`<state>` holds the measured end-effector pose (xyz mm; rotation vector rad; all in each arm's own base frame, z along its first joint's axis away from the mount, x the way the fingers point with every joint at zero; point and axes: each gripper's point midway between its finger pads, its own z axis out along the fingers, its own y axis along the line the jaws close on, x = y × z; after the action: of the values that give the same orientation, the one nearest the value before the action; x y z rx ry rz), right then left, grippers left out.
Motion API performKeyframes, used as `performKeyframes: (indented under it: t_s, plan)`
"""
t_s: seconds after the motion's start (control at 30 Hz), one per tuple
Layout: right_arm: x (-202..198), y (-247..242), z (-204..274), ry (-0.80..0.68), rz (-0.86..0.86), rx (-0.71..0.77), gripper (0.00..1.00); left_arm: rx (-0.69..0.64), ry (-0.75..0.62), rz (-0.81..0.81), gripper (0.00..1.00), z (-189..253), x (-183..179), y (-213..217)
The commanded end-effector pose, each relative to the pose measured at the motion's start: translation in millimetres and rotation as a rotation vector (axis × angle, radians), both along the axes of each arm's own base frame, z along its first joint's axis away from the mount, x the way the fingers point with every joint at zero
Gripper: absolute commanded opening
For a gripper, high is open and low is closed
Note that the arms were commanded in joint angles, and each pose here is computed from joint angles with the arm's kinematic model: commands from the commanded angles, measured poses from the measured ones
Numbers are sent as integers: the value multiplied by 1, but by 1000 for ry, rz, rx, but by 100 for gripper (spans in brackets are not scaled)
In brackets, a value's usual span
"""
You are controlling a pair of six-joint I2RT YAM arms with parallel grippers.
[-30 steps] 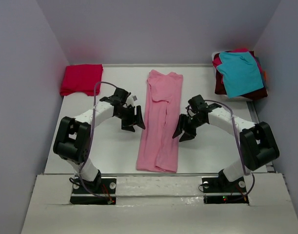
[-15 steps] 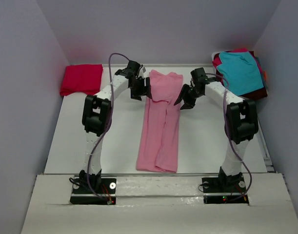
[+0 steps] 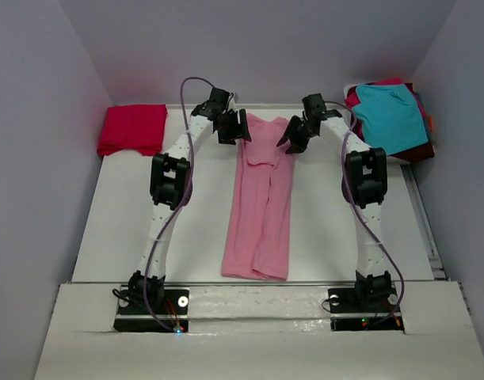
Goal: Fold and stack the t-shirts
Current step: Fold the tshirt
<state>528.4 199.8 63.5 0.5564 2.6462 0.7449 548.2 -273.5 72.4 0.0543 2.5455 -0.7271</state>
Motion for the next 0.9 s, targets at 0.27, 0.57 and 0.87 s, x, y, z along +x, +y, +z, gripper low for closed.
performKeyframes:
  t_s: [0.27,0.57,0.87]
  plan:
    - [37,-18,-17,-43,-53,-1,52,29,43,-73,74,-54,-3,-3]
    - [41,-17,-25,-39,-52,-3,52,66,139,-45,74,-96,-15,22]
    - [60,-10,-41,-40,-16,84,54,7,93,57,58,-91,21,35]
